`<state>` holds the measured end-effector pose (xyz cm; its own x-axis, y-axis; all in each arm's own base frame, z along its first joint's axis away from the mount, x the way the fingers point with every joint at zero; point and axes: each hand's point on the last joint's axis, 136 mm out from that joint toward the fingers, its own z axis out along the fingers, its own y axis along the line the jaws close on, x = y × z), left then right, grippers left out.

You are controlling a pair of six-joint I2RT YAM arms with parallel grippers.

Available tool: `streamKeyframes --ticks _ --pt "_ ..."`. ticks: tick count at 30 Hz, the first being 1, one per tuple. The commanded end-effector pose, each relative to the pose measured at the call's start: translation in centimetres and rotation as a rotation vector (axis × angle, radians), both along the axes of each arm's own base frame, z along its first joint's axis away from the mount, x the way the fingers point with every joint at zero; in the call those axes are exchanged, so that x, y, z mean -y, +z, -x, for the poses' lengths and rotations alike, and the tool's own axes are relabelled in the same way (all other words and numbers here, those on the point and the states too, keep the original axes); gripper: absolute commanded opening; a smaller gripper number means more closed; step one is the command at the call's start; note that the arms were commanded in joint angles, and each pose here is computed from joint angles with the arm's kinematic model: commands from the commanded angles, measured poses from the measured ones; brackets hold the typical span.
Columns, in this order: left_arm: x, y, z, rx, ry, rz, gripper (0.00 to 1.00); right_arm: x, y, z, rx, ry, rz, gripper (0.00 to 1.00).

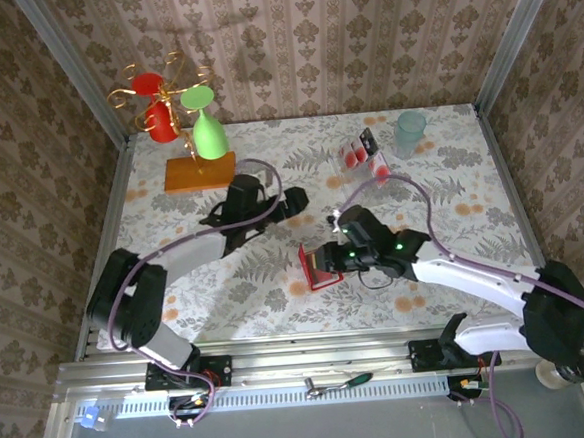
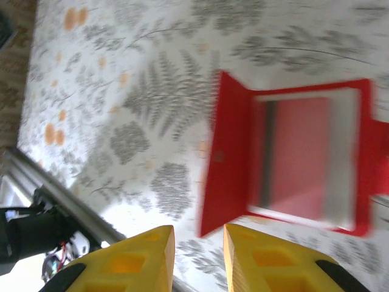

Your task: Put the credit cards into the card holder

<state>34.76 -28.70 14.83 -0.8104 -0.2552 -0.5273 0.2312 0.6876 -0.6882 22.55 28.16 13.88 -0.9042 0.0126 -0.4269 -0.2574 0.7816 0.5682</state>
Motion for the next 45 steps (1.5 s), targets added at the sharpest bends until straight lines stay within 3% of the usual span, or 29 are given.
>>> streamKeyframes --ticks 1,9,13,17,28,35,45 --pt "-3.4 -0.3 0.4 -0.020 0.024 -0.046 1.00 -3.0 0.4 -0.2 0.023 0.046 0.036 0.29" --pt "-8.9 -0.8 0.9 -0.062 0.128 -0.081 1.00 -8.7 -3.2 -0.7 -0.038 0.161 0.148 0.25" --pt "-9.2 -1.4 1.9 -0.083 0.116 -0.105 1.00 -6.9 -4.8 -2.2 -0.028 0.112 0.237 0.23" --pt "-9.2 -2.2 2.8 -0.091 0.107 -0.126 1.00 -4.0 -5.4 -3.4 -0.035 0.037 0.239 0.22" --pt "-6.2 -4.2 6.3 -0.085 0.000 -0.271 1.00 2.3 -8.9 -3.9 -0.099 -0.119 0.214 0.20" --pt "-3.8 -6.5 9.3 -0.079 -0.093 -0.416 1.00 3.2 -10.0 -3.3 -0.119 -0.153 0.188 0.20" --pt "-1.2 -9.0 10.9 -0.080 -0.164 -0.492 1.00 3.8 -10.2 -2.8 -0.120 -0.171 0.176 0.19"
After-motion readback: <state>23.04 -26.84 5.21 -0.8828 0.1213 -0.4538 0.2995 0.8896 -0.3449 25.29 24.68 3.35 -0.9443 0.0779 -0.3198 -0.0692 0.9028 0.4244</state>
